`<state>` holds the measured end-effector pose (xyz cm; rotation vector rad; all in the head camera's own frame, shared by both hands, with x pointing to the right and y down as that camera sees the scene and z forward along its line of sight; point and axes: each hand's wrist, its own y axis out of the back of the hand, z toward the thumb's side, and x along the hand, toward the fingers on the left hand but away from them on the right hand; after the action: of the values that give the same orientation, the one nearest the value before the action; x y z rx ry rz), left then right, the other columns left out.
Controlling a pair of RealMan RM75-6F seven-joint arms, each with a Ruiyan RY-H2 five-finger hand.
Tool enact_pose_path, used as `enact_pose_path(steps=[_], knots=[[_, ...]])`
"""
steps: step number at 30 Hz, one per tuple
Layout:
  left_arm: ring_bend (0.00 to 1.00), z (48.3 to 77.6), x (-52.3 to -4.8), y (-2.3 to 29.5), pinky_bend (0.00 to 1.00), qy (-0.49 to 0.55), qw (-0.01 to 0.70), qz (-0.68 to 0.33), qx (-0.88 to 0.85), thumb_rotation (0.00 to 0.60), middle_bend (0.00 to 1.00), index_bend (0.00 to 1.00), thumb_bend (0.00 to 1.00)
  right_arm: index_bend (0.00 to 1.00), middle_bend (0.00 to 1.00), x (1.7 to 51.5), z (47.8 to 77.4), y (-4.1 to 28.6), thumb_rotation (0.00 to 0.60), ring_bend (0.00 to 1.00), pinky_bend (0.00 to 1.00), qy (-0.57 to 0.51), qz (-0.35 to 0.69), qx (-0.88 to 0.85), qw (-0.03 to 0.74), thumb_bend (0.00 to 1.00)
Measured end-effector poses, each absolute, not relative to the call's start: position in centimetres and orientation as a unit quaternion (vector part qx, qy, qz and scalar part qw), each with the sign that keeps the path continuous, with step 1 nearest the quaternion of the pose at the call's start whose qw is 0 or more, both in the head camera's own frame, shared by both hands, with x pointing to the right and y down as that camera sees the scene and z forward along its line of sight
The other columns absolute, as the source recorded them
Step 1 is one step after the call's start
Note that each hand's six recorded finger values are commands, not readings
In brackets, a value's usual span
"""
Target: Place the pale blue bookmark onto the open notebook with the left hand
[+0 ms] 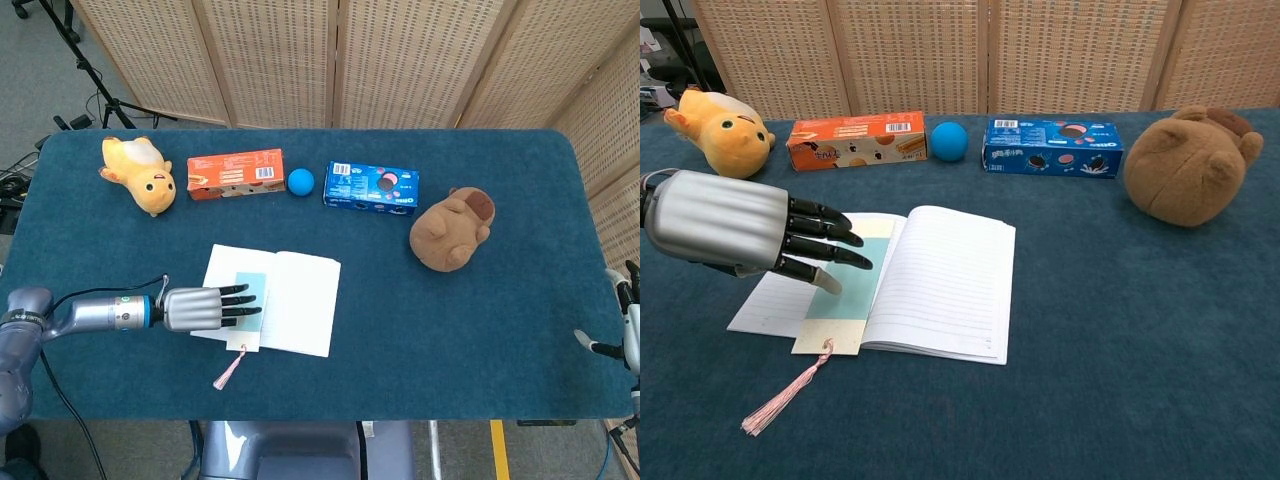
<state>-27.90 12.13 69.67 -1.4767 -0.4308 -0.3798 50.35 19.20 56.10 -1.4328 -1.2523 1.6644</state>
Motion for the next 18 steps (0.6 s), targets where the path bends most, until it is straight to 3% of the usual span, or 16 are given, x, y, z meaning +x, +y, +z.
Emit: enact_pose_path(steps=[1, 2, 4, 6, 8, 10, 15, 18], knots=[[0.06, 69.5, -27.9, 12.0, 0.14, -0.191, 0.703, -0.171, -0.663, 0.600, 0.00, 0.24, 0.99, 0.11, 0.00, 50.3, 56.1, 19.2, 0.600, 0.00, 0.00, -0.472, 0.628, -0.540, 0.302, 0.04], [0.05, 69.4, -27.9, 11.9, 0.13, -0.188, 0.704, -0.170, -0.663, 0.600, 0.00, 0.22, 0.91, 0.11, 0.00, 50.3, 56.1, 19.2, 0.600, 0.00, 0.00, -0.472, 0.627, -0.540, 0.302, 0.04], [0.02, 69.1, -27.9, 11.7, 0.09, -0.180, 0.705, -0.169, -0.665, 0.555, 0.00, 0.12, 0.62, 0.11, 0.00, 50.3, 56.1, 19.2, 0.600, 0.00, 0.00, -0.472, 0.627, -0.541, 0.302, 0.04], [0.00, 68.7, -27.9, 11.6, 0.01, -0.168, 0.702, -0.168, -0.671, 0.408, 0.00, 0.01, 0.23, 0.11, 0.00, 50.3, 56.1, 19.2, 0.600, 0.00, 0.00, -0.472, 0.627, -0.541, 0.302, 0.04], [0.00, 68.4, -28.1, 11.5, 0.00, -0.154, 0.689, -0.175, -0.687, 0.337, 0.00, 0.00, 0.05, 0.11, 0.00, 50.3, 56.0, 19.2, 0.600, 0.00, 0.00, -0.473, 0.626, -0.541, 0.302, 0.04], [0.00, 68.2, -28.5, 11.5, 0.00, -0.137, 0.663, -0.188, -0.712, 0.323, 0.00, 0.00, 0.00, 0.11, 0.00, 50.3, 56.0, 19.2, 0.600, 0.00, 0.00, -0.473, 0.626, -0.542, 0.302, 0.04], [0.00, 67.3, -29.4, 12.6, 0.00, -0.101, 0.602, -0.210, -0.764, 0.309, 0.00, 0.00, 0.00, 0.11, 0.00, 50.2, 56.1, 19.3, 0.600, 0.00, 0.00, -0.471, 0.626, -0.543, 0.303, 0.04], [0.00, 66.5, -30.3, 13.3, 0.00, -0.089, 0.571, -0.231, -0.783, 0.260, 0.00, 0.00, 0.02, 0.11, 0.00, 50.0, 56.1, 19.3, 0.600, 0.00, 0.00, -0.469, 0.626, -0.544, 0.304, 0.04]])
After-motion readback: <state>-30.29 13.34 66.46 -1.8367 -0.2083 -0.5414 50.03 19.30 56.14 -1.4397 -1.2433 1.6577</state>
